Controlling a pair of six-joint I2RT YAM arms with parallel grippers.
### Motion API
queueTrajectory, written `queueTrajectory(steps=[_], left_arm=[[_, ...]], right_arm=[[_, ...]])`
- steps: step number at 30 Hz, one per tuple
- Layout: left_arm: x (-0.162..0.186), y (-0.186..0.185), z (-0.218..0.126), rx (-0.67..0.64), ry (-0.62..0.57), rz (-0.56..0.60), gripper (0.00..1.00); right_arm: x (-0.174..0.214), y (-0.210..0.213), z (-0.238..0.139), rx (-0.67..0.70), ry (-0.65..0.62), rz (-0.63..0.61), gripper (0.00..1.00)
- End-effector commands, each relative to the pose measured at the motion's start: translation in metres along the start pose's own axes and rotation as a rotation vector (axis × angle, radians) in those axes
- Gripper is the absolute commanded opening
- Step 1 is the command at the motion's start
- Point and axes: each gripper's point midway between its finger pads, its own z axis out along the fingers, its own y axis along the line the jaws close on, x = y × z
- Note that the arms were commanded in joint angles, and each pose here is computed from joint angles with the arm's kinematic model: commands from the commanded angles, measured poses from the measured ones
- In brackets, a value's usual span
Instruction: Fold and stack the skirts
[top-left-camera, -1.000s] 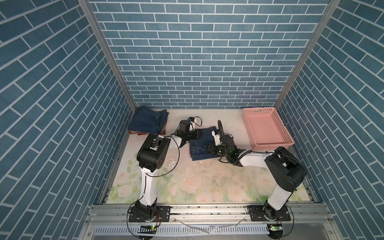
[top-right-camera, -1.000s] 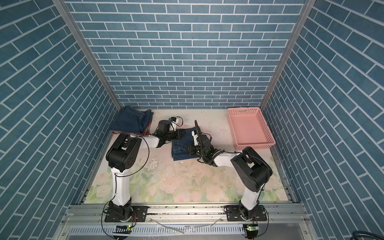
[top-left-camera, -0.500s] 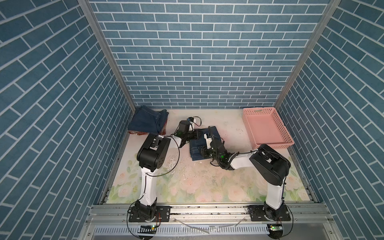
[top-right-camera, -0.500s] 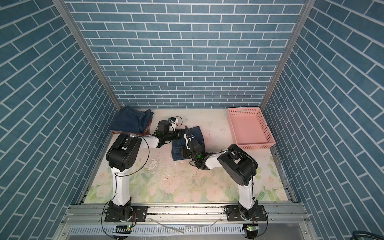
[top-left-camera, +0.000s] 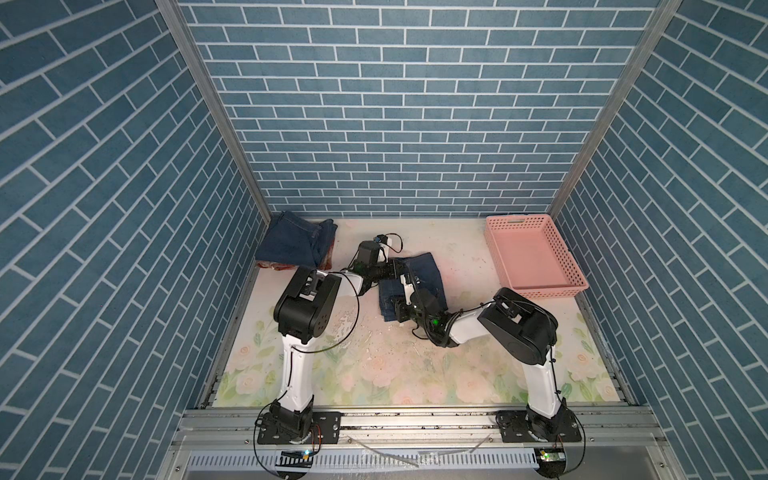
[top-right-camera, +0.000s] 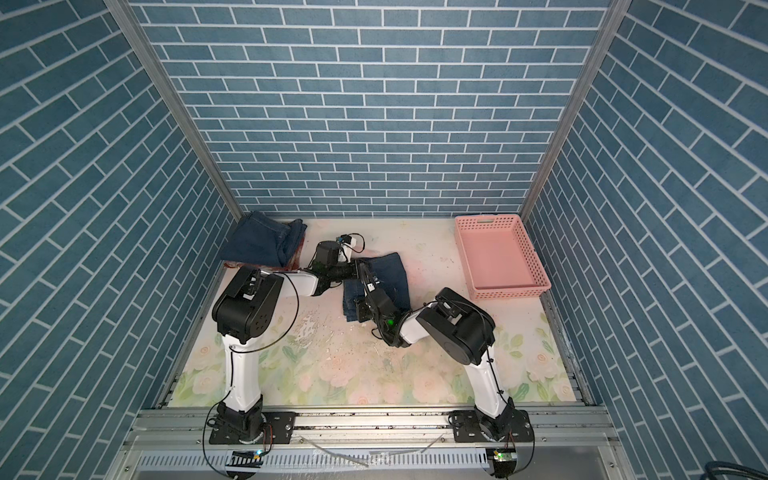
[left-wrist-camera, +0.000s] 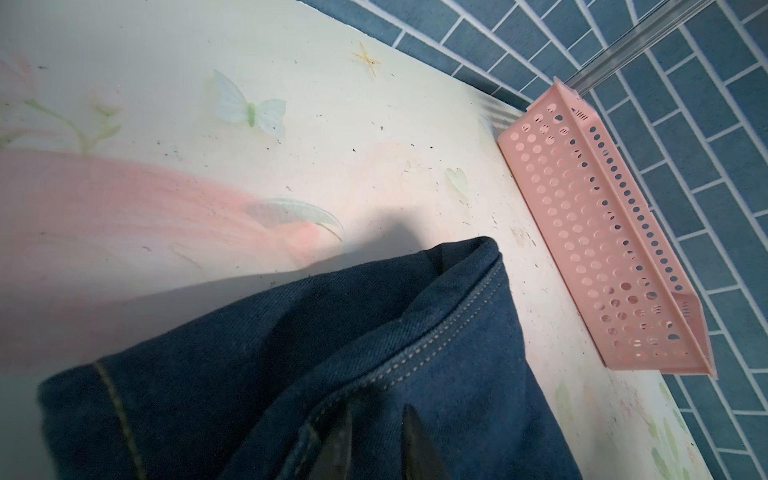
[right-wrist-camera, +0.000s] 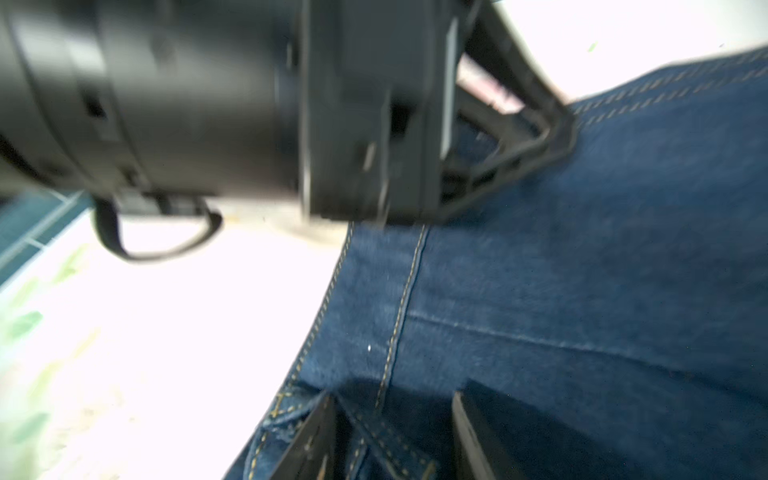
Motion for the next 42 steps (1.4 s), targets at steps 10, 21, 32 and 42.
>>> queueTrajectory(steps=[10, 21, 32, 42], left_arm=[[0.033, 0.033, 0.004, -0.073, 0.075, -0.068, 0.22], [0.037, 0.034, 0.005, -0.069, 0.080, -0.073, 0.22], [0.040, 0.035, 0.004, -0.069, 0.085, -0.082, 0.22], [0.047, 0.037, 0.004, -0.067, 0.092, -0.094, 0.21]], right_arm=[[0.045, -0.015, -0.027, 0.068, 0.014, -0.069, 0.44], [-0.050, -0.054, -0.093, 0.178, -0.188, 0.055, 0.44], [-0.142, -0.110, -0.072, 0.163, -0.119, 0.297, 0.48], [-0.179, -0.110, 0.002, -0.039, -0.136, 0.537, 0.47]])
